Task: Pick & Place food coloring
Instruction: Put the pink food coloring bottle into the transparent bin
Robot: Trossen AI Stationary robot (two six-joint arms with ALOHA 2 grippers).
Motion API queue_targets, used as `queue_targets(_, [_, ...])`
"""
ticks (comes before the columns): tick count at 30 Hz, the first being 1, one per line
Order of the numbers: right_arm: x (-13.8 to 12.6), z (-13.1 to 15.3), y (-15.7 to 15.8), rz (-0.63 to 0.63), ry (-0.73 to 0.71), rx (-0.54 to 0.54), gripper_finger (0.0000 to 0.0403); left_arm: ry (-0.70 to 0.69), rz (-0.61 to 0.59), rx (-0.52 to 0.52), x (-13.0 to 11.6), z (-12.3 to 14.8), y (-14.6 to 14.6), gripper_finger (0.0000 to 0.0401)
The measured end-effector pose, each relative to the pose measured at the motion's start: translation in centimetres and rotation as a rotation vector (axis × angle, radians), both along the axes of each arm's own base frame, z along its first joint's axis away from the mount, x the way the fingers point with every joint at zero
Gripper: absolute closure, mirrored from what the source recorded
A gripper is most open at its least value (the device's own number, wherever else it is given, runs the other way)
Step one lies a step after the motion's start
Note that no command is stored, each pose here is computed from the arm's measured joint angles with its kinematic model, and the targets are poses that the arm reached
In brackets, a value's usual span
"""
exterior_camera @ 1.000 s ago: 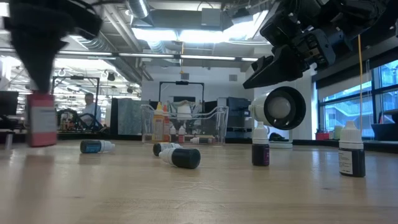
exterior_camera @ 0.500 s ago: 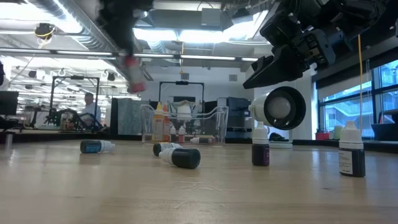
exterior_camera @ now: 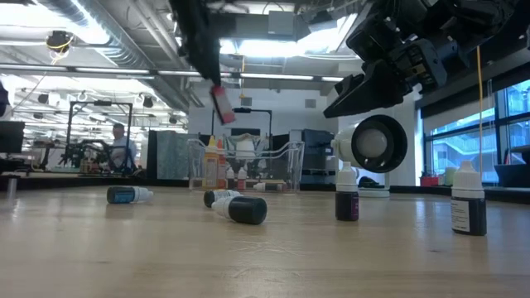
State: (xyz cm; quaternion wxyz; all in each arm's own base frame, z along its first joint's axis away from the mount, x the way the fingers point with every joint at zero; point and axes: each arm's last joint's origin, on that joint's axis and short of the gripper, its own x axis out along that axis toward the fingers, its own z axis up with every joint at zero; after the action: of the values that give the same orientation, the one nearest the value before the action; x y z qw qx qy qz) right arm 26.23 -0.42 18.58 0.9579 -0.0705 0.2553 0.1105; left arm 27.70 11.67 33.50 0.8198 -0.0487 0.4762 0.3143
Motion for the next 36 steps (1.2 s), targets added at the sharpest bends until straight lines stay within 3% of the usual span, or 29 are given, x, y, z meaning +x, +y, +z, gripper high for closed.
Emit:
queue_targets(14, [0.0, 0.0, 0.0, 0.001, 0.002, -0.002, 0.0271, 0.165, 0.036, -0.117, 1.6, -5.5, 5.2, 0.0285])
queue_targets(36, [0.0, -0.1, 0.0, 0.002, 0.006, -0.005, 0.0271, 0.323, 0.075, -0.239, 2.2, -10.3, 7.5, 0.0274])
